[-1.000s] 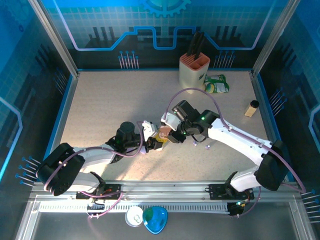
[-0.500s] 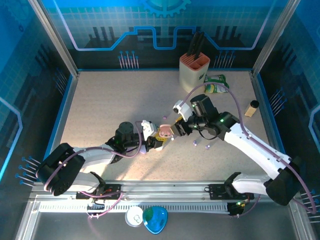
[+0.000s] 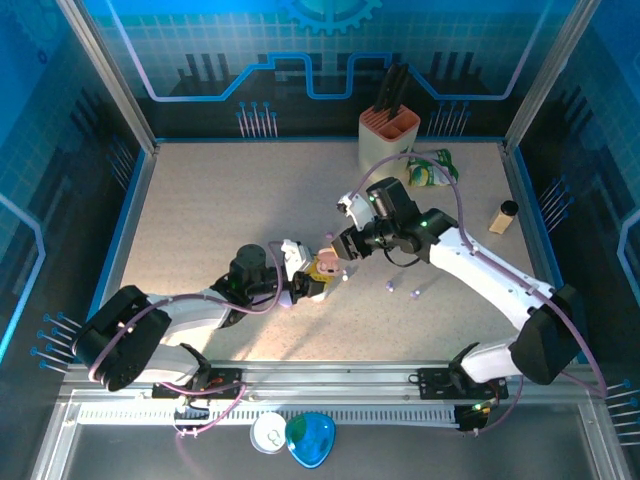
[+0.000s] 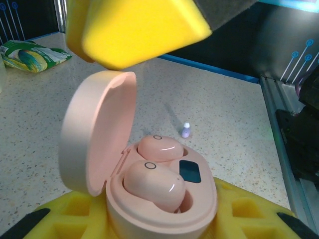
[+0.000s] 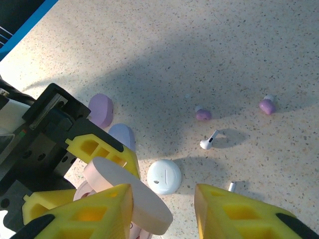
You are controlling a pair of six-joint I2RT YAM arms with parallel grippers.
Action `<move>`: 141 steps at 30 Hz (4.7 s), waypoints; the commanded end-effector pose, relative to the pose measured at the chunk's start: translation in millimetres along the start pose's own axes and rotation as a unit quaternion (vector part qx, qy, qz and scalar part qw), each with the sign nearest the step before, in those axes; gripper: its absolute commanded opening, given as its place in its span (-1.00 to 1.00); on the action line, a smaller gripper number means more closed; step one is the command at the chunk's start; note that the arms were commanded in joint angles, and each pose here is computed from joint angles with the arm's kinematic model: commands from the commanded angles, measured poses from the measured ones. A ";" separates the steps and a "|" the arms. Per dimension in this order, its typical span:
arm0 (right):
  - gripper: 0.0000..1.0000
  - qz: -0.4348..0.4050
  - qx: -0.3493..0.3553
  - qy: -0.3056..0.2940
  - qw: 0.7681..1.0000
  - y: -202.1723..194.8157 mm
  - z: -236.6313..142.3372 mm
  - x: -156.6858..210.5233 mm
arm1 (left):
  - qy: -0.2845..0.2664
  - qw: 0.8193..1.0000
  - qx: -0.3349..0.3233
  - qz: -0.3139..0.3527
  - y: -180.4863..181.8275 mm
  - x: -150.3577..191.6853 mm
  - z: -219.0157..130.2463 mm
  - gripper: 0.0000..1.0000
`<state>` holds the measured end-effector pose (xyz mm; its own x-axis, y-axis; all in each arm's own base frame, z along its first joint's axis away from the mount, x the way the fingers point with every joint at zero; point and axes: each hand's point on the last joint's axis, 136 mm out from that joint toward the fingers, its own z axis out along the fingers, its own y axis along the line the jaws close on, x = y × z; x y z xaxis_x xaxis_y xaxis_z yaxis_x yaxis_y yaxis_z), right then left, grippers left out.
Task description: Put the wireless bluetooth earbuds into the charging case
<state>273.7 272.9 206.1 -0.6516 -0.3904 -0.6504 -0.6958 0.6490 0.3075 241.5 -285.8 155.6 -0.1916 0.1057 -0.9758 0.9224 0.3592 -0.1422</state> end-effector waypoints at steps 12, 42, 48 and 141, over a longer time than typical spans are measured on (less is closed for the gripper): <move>0.31 0.214 -0.127 -0.061 0.966 17.8 -40.1 -11.8 | -0.132 0.991 -0.016 0.012 7.1 -55.8 -4.0 -0.33; -0.52 0.372 -0.256 -0.059 0.890 25.2 -31.6 -7.1 | -0.166 0.986 0.017 0.024 1.3 -74.8 2.6 -0.30; -0.59 0.378 -0.230 -0.084 0.893 8.6 -31.1 -5.3 | -0.160 0.987 0.014 0.013 2.5 -71.3 1.3 0.20; 0.44 0.252 0.103 -0.051 0.961 -107.6 20.2 41.8 | 0.237 0.391 -0.493 -0.740 75.5 179.6 -152.8 0.34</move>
<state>332.3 195.9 121.9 -0.8620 0.0771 -0.5010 -0.1880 0.8692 0.4572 220.7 -89.2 9.8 -0.5001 -0.8463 0.1836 -0.8658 0.4927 -0.0874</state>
